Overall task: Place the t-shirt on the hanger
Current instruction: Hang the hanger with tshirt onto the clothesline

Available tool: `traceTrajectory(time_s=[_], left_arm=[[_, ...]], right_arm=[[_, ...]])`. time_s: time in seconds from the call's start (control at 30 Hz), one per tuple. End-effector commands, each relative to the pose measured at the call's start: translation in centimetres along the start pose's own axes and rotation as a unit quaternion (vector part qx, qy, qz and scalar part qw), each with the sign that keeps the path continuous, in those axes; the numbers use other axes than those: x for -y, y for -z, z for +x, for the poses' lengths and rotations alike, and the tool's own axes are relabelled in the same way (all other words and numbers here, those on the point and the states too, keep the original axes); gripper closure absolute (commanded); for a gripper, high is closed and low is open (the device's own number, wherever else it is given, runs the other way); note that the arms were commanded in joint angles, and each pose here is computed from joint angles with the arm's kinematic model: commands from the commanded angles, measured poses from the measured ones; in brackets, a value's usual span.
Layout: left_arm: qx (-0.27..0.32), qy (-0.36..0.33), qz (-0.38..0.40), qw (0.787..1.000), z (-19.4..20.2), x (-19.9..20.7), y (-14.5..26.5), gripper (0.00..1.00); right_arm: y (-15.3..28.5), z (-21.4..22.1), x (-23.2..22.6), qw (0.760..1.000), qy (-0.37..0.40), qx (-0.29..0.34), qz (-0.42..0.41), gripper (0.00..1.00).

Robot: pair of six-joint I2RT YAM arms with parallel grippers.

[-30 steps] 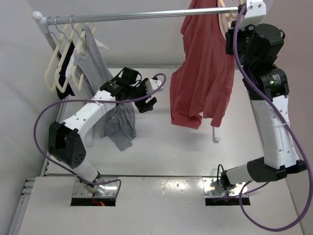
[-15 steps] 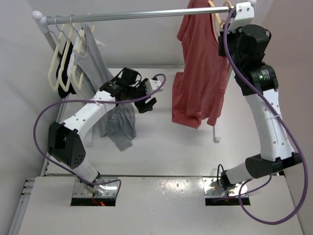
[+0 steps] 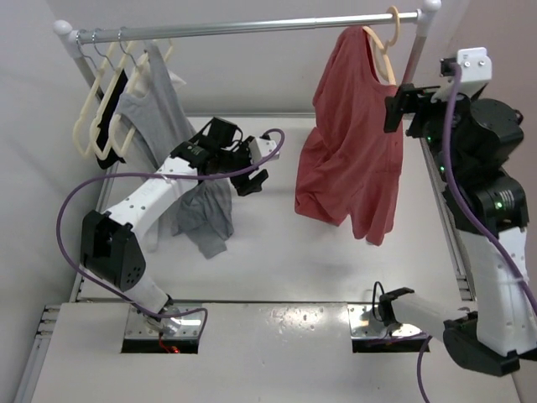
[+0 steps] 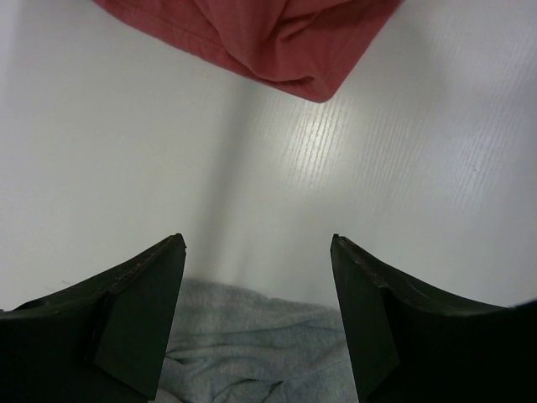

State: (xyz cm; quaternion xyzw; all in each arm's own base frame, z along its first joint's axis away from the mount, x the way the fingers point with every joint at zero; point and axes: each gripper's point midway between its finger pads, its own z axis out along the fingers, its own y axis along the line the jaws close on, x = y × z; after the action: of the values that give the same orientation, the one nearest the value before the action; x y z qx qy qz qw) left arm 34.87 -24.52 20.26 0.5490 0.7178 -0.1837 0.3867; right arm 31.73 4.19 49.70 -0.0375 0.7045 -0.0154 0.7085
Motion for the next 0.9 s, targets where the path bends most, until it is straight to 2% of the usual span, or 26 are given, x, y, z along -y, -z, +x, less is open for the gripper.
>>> traceTrajectory(time_s=[0.0,0.1,0.2,0.23,0.33,0.37,0.4,0.43,0.53,0.57,0.63,0.7,0.87], left_arm=[[0.024,-0.019,-0.001,1.0,-1.8,0.8,0.9,0.24],[0.023,-0.018,-0.001,1.0,-1.9,1.0,0.8,0.24],[0.013,-0.015,-0.006,1.0,-1.1,1.3,1.2,0.24],[0.006,-0.016,-0.019,1.0,-0.8,1.0,1.6,0.24],[-0.025,0.019,-0.037,0.999,1.6,1.5,1.8,0.24],[-0.047,0.035,-0.032,0.998,3.5,2.4,1.4,0.24],[-0.059,0.045,-0.031,0.997,4.7,2.9,1.3,0.24],[-0.071,0.047,-0.037,0.996,5.8,3.3,1.6,0.24],[-0.119,0.083,-0.059,0.988,11.2,5.0,1.1,0.24],[-0.119,0.089,-0.073,0.986,11.1,4.7,1.5,0.24],[-0.138,0.111,-0.083,0.981,14.0,5.9,1.2,0.24],[-0.148,0.121,-0.106,0.976,16.3,6.4,1.1,0.24],[-0.156,0.149,-0.184,0.959,19.6,6.0,1.0,0.24]], right_arm=[[1.2,-0.5,-0.6,1.0,-0.007,0.008,-0.023,0.09],[2.4,-0.2,-0.5,1.0,-0.014,0.006,-0.028,0.06],[4.3,0.3,1.4,0.999,-0.046,0.011,0.022,0.04],[4.9,1.0,2.8,0.996,-0.064,0.006,0.064,0.04],[6.8,5.7,5.4,0.985,-0.088,-0.023,0.147,0.02],[6.7,9.6,5.5,0.981,-0.081,-0.062,0.166,0.01],[7.4,11.5,6.0,0.975,-0.086,-0.081,0.188,0.01],[8.7,13.8,7.1,0.961,-0.121,-0.084,0.236,0.01],[12.0,17.8,8.9,0.933,-0.175,-0.083,0.304,0.01],[12.6,18.7,9.1,0.926,-0.191,-0.078,0.314,0.01],[13.3,21.6,8.8,0.918,-0.214,-0.091,0.322,0.01],[12.9,23.0,7.2,0.925,-0.23,-0.103,0.283,0.01],[11.7,28.2,5.5,0.915,-0.237,-0.169,0.28,0.0]])
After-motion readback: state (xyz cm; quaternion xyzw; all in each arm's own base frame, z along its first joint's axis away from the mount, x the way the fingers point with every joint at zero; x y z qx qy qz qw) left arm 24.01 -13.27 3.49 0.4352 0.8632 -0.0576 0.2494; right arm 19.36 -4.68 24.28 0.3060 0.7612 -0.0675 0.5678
